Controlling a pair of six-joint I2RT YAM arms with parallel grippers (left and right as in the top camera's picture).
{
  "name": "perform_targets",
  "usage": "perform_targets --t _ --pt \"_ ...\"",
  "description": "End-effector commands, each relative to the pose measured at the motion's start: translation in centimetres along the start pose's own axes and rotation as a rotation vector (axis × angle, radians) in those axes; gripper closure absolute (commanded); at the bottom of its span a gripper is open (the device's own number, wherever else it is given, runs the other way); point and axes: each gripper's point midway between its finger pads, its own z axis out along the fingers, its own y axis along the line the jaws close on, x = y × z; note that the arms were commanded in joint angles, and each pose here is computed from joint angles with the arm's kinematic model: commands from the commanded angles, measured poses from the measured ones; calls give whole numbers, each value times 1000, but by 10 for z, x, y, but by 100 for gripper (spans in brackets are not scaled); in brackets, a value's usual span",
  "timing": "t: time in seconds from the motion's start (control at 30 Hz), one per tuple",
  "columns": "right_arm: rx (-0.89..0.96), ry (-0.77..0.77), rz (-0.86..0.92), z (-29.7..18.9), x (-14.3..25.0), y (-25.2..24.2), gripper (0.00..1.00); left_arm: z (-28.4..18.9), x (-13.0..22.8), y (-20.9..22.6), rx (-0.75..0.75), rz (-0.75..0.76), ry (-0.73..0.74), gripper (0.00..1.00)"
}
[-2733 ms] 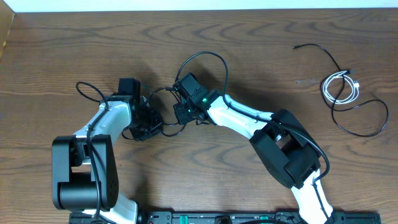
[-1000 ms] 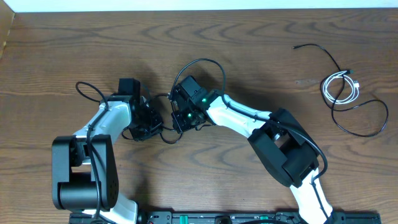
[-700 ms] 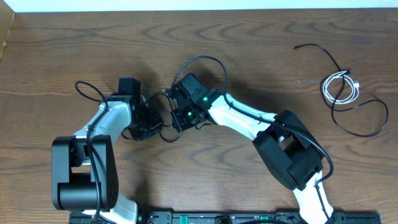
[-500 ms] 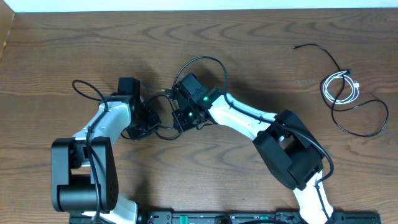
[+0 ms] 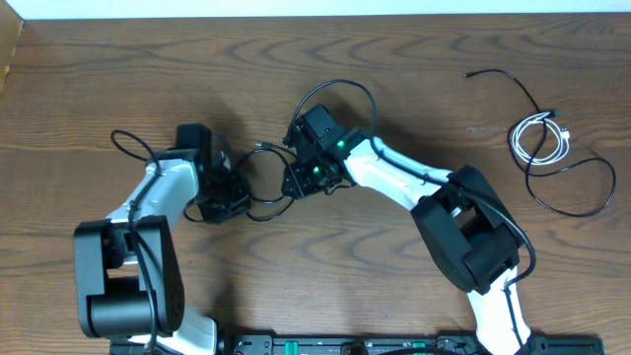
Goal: Untangle cables
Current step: 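Hold the black cable with both grippers and pull them apart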
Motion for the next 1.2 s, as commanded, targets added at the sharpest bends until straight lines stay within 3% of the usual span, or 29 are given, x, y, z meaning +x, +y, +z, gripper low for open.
perform_targets --t 0.0,0.2,0.37,0.43,0.53,0.67,0.9,1.03,1.13,1.17 --pt "-60 -29 21 -17 -12 10 56 -11 -1 -29 196 28 41 92" --pt "-48 -24 277 -26 -15 -9 53 -12 -1 -30 210 4 46 92" --pt "-96 31 322 -26 -3 -14 55 -10 -5 -18 139 2 19 92" --pt "-138 68 329 -22 6 -12 64 -9 -7 -9 86 -2 5 92" --pt "-221 107 291 -13 18 -6 88 -8 -9 3 23 -8 -8 91" --pt "-323 117 278 -8 26 2 97 -8 -8 13 -33 -23 -11 91" --pt "-140 81 386 10 38 -34 94 -9 -7 32 -140 -76 -25 91" --pt "-73 66 397 13 40 -46 83 -9 -7 32 -141 -78 -26 91" --pt "-79 72 400 13 42 -44 81 -9 -7 32 -141 -78 -26 91" --pt "-104 95 406 12 45 -40 74 -9 -7 32 -141 -78 -26 91"
